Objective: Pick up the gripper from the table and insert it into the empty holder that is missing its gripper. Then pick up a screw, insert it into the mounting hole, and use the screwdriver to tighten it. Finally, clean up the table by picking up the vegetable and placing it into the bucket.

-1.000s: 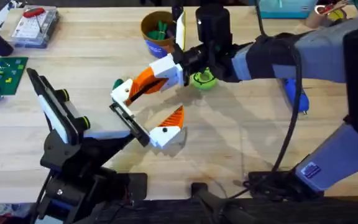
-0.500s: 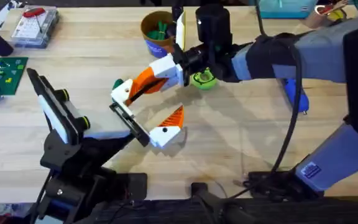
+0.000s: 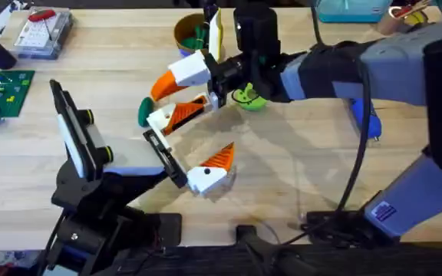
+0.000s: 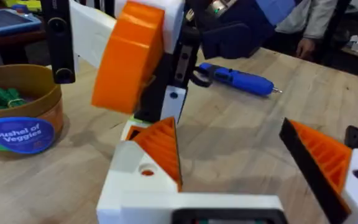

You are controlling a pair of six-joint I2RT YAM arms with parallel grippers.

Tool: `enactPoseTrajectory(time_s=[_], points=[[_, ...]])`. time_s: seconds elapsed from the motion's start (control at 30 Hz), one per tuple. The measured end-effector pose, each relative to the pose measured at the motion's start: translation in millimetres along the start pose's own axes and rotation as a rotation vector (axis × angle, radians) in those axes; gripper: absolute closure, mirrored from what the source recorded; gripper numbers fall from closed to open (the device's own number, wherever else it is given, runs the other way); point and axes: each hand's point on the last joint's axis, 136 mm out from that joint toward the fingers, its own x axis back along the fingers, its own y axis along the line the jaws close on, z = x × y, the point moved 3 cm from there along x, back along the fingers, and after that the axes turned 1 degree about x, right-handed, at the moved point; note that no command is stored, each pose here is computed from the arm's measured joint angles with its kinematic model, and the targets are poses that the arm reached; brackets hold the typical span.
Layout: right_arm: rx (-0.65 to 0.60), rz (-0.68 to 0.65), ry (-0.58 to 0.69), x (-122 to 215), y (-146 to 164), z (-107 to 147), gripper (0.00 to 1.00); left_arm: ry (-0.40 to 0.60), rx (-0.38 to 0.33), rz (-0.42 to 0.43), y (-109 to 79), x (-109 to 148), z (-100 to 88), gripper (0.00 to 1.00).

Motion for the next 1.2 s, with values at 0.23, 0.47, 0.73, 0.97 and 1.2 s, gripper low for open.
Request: enactPoseTrajectory(time_s=[0.23,0.47,0.73,0.97,1.2], points=[[0.000,0.000,-0.001,0.4,0.0,-0.3,0.007,0.001,0.000,0.008,-1.1,0.0,0.2,0.008],[-0.002,-0.006,-0.019,16.3,-0.5,-5.2,0.007,0.001,0.001,0.008,-1.2,0.0,0.2,0.008],[-0.013,-0.026,-0.039,51.0,-0.6,-10.7,0.005,0.001,0.001,0.008,-1.2,0.0,0.2,0.008],[-0.054,-0.029,-0.051,63.2,-3.8,-11.4,0.005,0.001,0.000,0.008,-1.2,0.0,0.2,0.008],[-0.055,-0.032,-0.051,65.7,-3.6,-11.4,0.005,0.001,0.001,0.008,-1.2,0.0,0.2,0.008]])
